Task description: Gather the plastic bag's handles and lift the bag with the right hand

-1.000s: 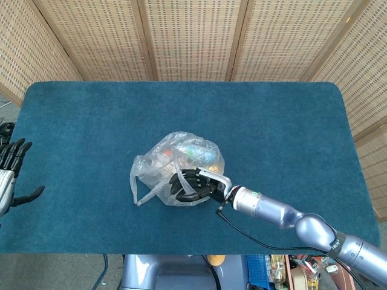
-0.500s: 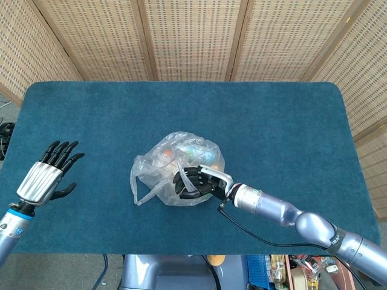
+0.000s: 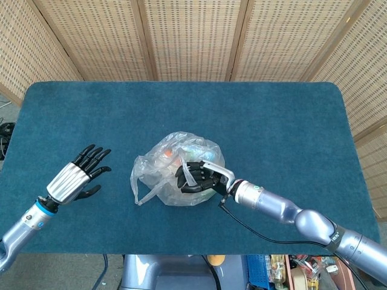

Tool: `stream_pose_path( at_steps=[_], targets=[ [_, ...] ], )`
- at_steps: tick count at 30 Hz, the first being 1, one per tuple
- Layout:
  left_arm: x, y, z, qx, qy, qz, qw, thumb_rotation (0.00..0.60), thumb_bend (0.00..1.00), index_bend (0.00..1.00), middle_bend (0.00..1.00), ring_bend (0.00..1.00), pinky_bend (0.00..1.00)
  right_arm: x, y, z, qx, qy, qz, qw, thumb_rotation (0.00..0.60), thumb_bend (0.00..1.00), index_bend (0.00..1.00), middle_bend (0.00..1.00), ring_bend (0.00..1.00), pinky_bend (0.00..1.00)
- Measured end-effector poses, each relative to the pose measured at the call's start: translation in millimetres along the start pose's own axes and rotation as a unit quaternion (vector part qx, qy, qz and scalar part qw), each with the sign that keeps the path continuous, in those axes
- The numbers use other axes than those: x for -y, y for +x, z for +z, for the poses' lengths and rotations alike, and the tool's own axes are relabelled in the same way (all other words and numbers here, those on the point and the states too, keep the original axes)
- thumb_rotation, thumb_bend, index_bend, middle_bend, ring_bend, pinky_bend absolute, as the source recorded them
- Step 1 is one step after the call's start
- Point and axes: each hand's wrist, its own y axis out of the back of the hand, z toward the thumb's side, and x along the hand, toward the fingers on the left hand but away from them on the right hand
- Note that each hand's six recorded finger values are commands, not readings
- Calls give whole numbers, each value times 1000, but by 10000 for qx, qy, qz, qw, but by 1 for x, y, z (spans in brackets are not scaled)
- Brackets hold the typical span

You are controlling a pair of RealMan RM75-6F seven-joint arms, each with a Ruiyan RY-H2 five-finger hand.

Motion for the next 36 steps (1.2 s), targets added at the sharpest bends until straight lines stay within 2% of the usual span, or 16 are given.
stream_pose_path(
  at_steps=[7,15,21,27,36],
  targets=[
    [31,17,18,379,-44,145,9992,600,318,303,0,0,0,-4,2,0,17,7,-70,10000,600,135,423,523,404,396],
    [47,38,45,855,124,363,9956,600,318,304,0,0,0,-3,2,2,5,-1,-58,10000,600,133,423,523,404,397],
    [62,48,58,1004,272,225,9943,600,319,300,0,0,0,-4,3,0,42,17,-77,10000,600,135,424,523,404,396],
    [81,54,63,913,366,-4,9951,600,317,294,0,0,0,-7,2,-2,60,-8,-108,9999,600,135,423,523,404,397],
    [93,58,67,958,620,-120,9934,600,319,293,0,0,0,-9,0,-3,80,-31,-111,9999,600,134,423,523,404,396]
  ],
)
